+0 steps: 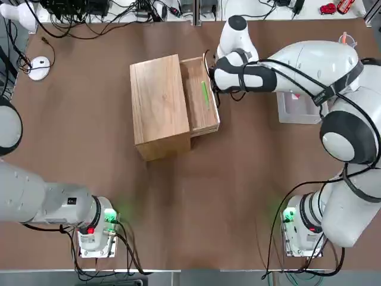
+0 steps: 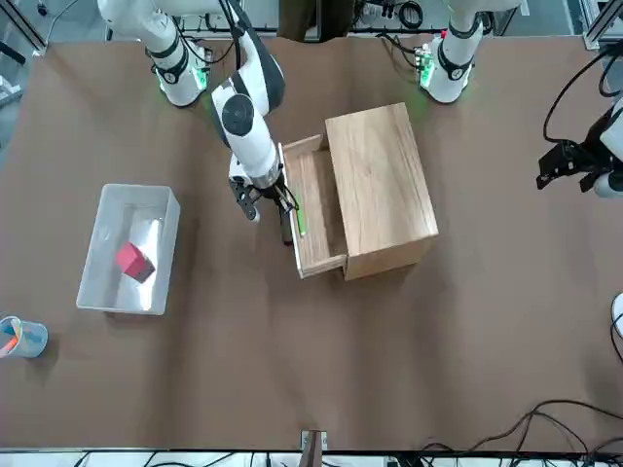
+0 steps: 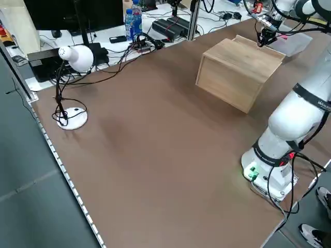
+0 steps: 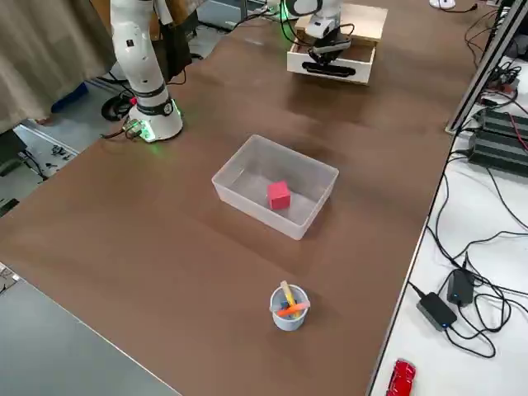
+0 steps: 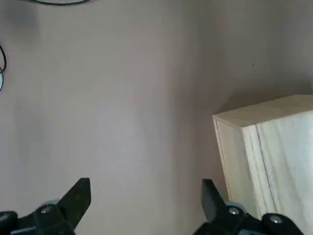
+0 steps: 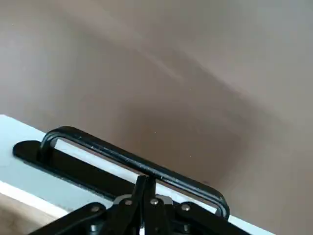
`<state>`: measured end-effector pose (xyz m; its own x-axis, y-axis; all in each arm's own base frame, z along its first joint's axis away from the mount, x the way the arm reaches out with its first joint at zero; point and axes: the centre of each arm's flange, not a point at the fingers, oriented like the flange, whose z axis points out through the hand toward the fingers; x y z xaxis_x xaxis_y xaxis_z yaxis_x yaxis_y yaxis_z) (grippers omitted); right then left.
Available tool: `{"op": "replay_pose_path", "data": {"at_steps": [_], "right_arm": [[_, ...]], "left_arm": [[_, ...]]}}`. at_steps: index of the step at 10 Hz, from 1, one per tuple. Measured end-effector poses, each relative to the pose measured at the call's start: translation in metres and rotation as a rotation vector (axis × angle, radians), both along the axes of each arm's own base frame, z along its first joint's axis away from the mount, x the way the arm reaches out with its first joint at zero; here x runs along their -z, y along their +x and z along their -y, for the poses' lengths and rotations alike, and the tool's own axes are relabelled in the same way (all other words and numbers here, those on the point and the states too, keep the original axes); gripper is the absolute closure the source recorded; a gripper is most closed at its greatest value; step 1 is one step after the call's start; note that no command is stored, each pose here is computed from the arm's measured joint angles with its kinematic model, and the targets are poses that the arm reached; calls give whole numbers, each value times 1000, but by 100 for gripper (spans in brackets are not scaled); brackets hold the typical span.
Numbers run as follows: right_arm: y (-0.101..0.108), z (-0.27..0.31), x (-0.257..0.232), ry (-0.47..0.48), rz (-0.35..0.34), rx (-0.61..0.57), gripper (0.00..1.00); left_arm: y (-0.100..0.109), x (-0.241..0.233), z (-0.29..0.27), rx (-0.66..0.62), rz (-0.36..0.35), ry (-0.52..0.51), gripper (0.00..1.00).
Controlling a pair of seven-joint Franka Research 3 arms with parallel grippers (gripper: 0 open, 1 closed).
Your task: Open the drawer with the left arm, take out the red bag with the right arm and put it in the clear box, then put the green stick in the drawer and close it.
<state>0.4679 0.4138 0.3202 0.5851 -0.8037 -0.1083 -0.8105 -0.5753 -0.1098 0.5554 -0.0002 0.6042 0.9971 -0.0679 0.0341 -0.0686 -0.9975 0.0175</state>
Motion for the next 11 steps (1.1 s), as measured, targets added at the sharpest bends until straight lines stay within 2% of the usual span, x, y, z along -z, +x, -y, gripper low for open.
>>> {"op": "replay_pose_path", "data": {"at_steps": [2, 4, 6, 7, 9, 11], "right_arm": [[-11, -10, -2, -5, -6, 25, 96], [-11, -11, -3, -4, -6, 47, 96], [-23, -61, -22, 139, 31, 69, 96], [-32, -84, -33, 179, 33, 74, 96], [-36, -102, -41, 227, 16, 90, 96], [-33, -107, -37, 233, 13, 96, 96]], "left_arm": [[0, 0, 0, 0, -1, 0, 0], [0, 2, 2, 1, -8, 0, 0], [0, 3, 8, -35, -13, -1, 0], [0, 3, 10, -55, -15, -2, 0], [0, 3, 14, -84, -15, -2, 0], [-1, 4, 21, -85, -23, -2, 0]]}}
